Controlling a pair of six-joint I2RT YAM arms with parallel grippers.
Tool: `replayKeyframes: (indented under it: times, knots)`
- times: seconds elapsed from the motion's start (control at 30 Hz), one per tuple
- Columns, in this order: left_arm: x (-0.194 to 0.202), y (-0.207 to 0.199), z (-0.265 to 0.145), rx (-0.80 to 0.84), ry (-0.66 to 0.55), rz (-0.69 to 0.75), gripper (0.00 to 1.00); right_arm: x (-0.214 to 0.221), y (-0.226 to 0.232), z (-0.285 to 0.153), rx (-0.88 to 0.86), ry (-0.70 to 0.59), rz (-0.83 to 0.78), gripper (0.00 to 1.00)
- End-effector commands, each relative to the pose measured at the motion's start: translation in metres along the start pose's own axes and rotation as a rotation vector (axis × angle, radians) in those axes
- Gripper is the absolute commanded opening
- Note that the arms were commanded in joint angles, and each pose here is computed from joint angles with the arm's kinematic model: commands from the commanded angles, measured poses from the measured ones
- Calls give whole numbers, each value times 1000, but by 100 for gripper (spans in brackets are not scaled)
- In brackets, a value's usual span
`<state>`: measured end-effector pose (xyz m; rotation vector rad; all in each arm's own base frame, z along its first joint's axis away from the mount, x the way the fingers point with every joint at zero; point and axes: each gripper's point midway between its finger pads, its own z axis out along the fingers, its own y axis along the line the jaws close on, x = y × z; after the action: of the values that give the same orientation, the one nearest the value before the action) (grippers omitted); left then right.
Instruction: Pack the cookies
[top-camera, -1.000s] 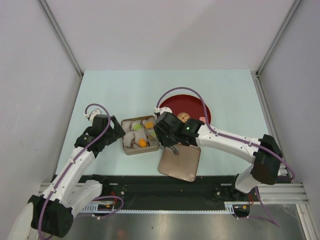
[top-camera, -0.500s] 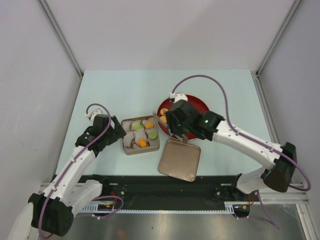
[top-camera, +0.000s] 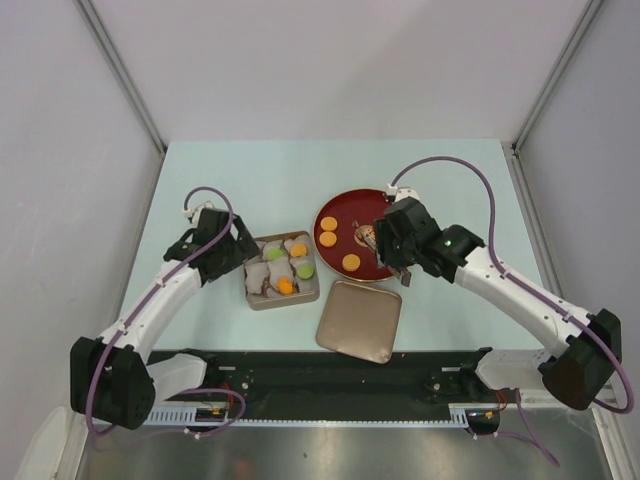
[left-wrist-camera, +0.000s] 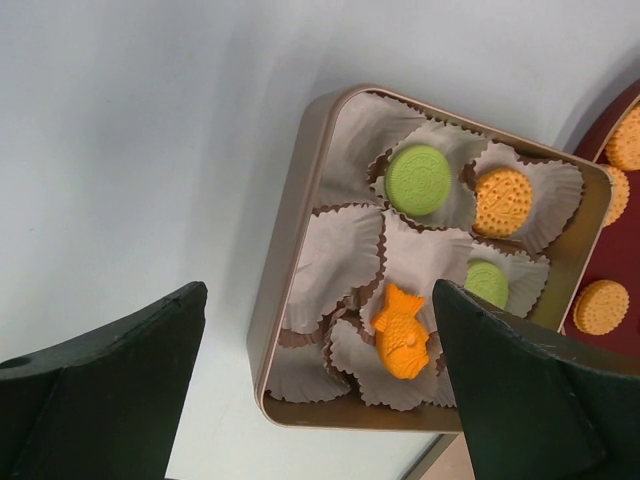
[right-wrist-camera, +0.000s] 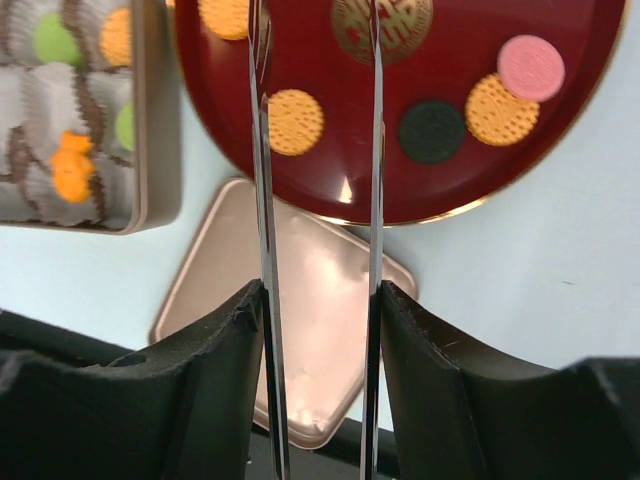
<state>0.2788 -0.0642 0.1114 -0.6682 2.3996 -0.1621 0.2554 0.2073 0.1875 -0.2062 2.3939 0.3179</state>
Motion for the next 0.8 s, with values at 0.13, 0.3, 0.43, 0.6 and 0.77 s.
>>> replayKeyframes:
  times: [0.13, 0.3, 0.43, 0.6, 0.77]
  knots:
    - [-1, -3, 10, 13, -9, -37, 99, -10, -4, 7, -41, -34, 18, 52]
    - [-10, -7, 27, -53, 10, -27, 95, -13, 3, 9, -70, -34, 17, 52]
    - [-39, -24, 30, -57, -44, -23, 89, -14, 4, 6, -82, -41, 15, 52]
    - [-47, -24, 42, -106, -38, 11, 81, -14, 1, 1, -82, -47, 7, 51]
    - [-34, -18, 56, -131, 1, 27, 74, -10, -3, -1, -84, -42, 4, 51]
